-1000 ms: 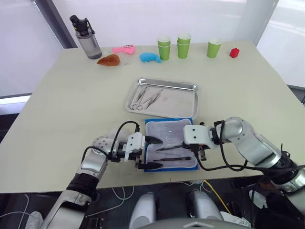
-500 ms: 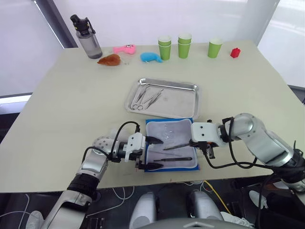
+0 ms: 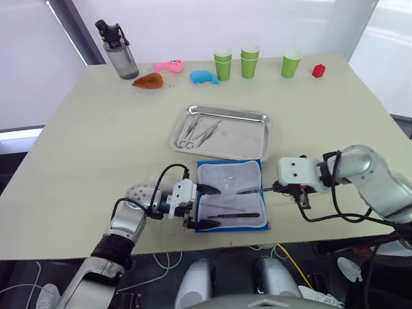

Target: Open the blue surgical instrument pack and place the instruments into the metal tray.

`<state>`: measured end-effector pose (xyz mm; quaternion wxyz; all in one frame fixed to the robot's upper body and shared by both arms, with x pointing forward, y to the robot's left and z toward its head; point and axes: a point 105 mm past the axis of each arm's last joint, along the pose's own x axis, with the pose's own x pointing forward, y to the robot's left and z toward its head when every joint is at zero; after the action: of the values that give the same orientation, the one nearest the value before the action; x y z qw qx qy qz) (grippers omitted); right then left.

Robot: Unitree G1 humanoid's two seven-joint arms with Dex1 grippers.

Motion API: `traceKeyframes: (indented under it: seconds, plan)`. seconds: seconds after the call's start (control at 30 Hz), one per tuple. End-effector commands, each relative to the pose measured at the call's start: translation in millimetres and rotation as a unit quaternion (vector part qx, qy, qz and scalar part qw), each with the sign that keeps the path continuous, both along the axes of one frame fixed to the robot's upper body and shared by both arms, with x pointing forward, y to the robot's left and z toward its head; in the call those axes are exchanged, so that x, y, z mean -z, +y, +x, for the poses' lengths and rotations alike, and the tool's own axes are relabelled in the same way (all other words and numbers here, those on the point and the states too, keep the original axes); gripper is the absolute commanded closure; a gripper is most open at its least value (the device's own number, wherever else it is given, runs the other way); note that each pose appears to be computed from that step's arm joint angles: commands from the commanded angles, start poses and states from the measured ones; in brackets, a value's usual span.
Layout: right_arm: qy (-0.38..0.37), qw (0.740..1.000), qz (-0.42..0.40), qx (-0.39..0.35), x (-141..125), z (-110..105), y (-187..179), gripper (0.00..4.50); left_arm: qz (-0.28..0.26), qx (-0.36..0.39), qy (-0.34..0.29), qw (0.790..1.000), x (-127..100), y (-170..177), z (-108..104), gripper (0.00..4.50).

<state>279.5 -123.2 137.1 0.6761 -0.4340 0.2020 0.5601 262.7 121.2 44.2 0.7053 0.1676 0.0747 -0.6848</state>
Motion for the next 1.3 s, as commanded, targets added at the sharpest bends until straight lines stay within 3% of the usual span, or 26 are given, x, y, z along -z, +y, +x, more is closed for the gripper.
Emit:
traceKeyframes:
  seconds: [0.03,0.47,0.6,0.83,1.07,1.3]
  plan:
    - [-0.027,1.000,0.007,-0.006,-15,-1,0,4.44,0.089,-0.027,0.114,0.989,62,19,-24,0.00]
    - [-0.030,0.999,-0.001,0.010,-21,-1,-17,4.44,0.089,-0.027,0.115,0.989,63,18,-25,0.00]
    - [-0.032,0.999,0.035,0.023,-25,3,-12,4.44,0.089,-0.027,0.114,0.989,63,18,-25,0.00]
    - [-0.050,0.983,0.151,0.090,-34,27,8,4.44,0.090,-0.028,0.112,0.989,63,18,-23,0.00]
    - [-0.048,0.950,0.260,0.167,-43,54,36,4.44,0.089,-0.030,0.111,0.989,63,19,-23,0.00]
    - [-0.060,0.918,0.313,0.236,-46,83,55,4.44,0.088,-0.030,0.111,0.989,63,18,-24,0.00]
